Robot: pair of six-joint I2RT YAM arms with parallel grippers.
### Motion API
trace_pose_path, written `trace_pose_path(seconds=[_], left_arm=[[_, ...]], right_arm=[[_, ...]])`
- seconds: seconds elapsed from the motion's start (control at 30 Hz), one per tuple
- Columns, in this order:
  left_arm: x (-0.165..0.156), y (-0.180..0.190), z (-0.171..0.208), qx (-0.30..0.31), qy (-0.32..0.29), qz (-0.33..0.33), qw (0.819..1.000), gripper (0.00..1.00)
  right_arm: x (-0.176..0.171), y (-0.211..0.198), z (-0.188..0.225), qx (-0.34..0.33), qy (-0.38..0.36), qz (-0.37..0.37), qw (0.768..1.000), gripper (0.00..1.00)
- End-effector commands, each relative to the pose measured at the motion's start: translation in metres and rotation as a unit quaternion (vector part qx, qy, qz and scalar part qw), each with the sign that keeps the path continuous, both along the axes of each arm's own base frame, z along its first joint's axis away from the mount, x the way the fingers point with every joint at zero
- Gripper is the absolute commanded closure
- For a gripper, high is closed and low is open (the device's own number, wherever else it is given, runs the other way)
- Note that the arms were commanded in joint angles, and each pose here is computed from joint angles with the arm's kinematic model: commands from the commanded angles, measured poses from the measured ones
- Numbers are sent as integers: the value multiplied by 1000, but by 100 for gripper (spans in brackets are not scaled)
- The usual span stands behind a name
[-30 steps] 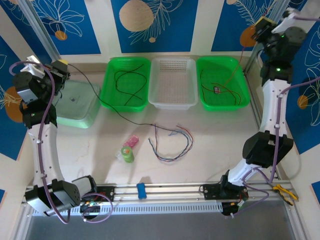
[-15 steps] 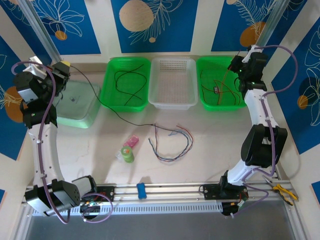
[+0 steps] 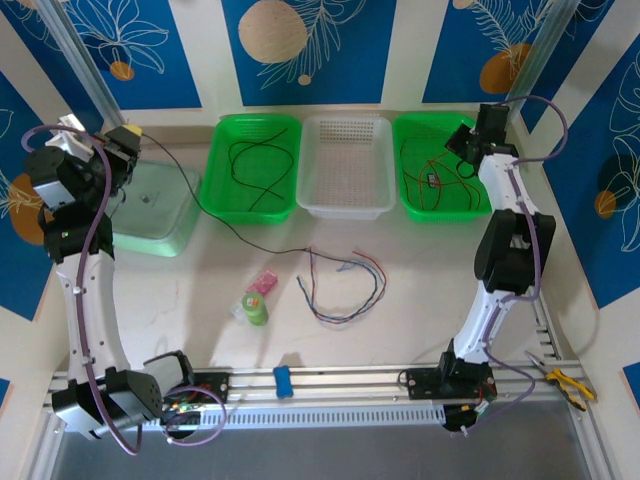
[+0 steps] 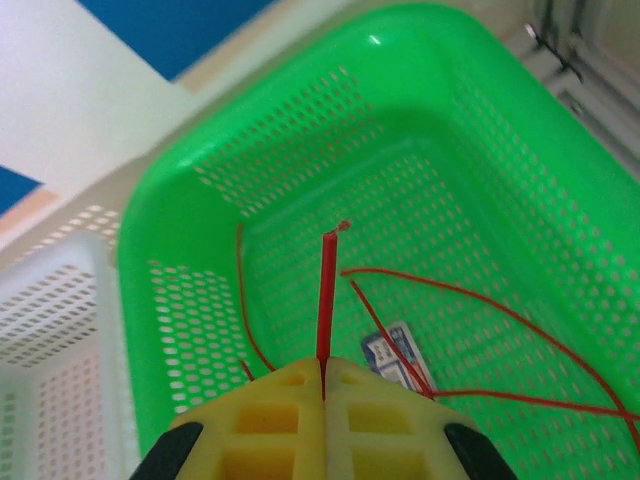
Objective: Untangle the cables
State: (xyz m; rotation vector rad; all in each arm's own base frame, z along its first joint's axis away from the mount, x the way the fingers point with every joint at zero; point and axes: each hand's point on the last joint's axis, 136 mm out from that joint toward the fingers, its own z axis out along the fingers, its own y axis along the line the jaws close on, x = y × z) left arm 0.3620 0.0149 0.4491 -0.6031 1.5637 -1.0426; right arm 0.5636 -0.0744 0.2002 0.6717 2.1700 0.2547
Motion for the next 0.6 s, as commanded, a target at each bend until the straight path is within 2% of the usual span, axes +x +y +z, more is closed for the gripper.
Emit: trace_pose_path(seconds=[0.0, 0.2, 0.33, 0.47, 0.57], left_arm=[[-8, -9, 9, 18, -15, -15, 1000, 100], [-8, -12, 11, 22, -14, -22, 999, 100], [-12, -12, 9, 39, -6, -19, 999, 100], [-14, -11, 13, 53, -4, -16, 998, 100], [-13, -11, 19, 45, -11, -17, 999, 100]], right_arm=[[-24, 2, -31, 19, 93, -37, 995, 100], [-29, -8, -72, 47, 173, -81, 980, 100], [-44, -24, -100, 28, 235, -139, 962, 100], [-60, -37, -108, 17, 248, -180, 952, 100], [-61, -35, -113, 31, 252, -173, 952, 100]])
